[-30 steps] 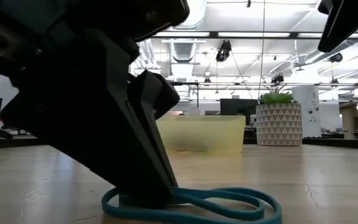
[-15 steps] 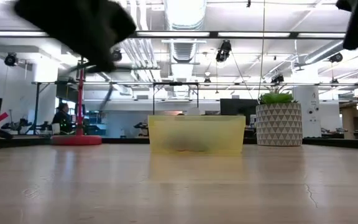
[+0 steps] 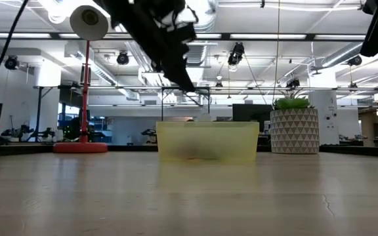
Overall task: Pick and place rubber bands into bin
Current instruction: Put the blue rubber band into the yellow bin, then return to Home Position
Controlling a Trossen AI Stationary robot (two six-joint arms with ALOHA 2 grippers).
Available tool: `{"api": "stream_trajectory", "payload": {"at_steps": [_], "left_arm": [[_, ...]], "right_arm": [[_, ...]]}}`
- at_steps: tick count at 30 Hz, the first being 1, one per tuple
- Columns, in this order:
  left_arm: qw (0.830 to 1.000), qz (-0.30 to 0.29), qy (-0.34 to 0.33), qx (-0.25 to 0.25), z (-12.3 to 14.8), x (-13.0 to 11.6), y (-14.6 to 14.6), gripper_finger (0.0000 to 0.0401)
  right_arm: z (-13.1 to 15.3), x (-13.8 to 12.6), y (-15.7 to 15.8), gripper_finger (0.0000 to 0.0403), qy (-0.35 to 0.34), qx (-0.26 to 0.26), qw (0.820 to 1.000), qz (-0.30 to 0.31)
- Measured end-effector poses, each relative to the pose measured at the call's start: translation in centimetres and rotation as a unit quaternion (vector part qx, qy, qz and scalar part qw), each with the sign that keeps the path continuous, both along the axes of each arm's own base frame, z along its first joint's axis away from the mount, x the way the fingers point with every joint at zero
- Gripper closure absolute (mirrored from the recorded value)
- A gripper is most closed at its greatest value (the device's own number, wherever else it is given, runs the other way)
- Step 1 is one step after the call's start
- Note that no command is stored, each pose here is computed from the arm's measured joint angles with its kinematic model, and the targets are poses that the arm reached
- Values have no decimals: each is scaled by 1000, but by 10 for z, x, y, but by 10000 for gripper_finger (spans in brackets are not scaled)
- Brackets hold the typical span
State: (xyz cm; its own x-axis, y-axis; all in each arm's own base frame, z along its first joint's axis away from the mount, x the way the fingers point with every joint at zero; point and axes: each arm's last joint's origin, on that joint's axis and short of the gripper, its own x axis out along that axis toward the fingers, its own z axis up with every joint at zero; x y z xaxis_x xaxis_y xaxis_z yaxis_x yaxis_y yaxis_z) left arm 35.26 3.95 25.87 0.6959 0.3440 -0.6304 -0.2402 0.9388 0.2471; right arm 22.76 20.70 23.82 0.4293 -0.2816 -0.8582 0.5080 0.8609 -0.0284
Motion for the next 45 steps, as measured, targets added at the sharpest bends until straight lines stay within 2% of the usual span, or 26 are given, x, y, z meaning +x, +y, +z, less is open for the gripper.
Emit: {"api": "stream_trajectory", "payload": {"at_steps": [3,5,7,13,18,26,29,33,35,39,41,43,45], "left_arm": [[999,19,-17,-42,-1,-3,31,383],[995,26,-46,-89,-2,0,40,358],[991,34,-52,-116,-4,0,42,327],[991,4,-67,-119,-4,8,27,237],[990,-15,-75,-121,12,0,12,196],[981,-14,-128,-147,54,-31,-3,189],[977,-17,-155,-143,66,-39,-3,189],[972,-24,-189,-140,80,-44,-4,189],[966,-26,-199,-164,86,-50,-7,189],[944,-87,-233,-218,108,-71,-20,189],[933,-113,-254,-227,118,-84,-31,189],[933,-123,-251,-227,116,-95,-41,189],[935,-113,-252,-221,107,-104,-49,188]], "right_arm": [[0,0,0,202,-6,9,1000,-18],[0,0,0,202,-9,13,1000,-26],[0,0,-1,202,-12,13,999,-32],[0,4,-5,202,-26,3,999,-44],[0,7,-7,202,-31,12,997,-64],[14,10,0,202,-42,86,989,-114],[19,12,1,202,-44,80,992,-91],[23,17,-3,202,-55,48,995,-64],[26,20,-5,202,-55,57,994,-72],[42,29,0,202,-93,74,993,-7],[54,31,-3,202,-119,88,988,40],[58,27,-13,202,-128,84,986,70],[49,16,-30,202,-124,72,987,68]]}}
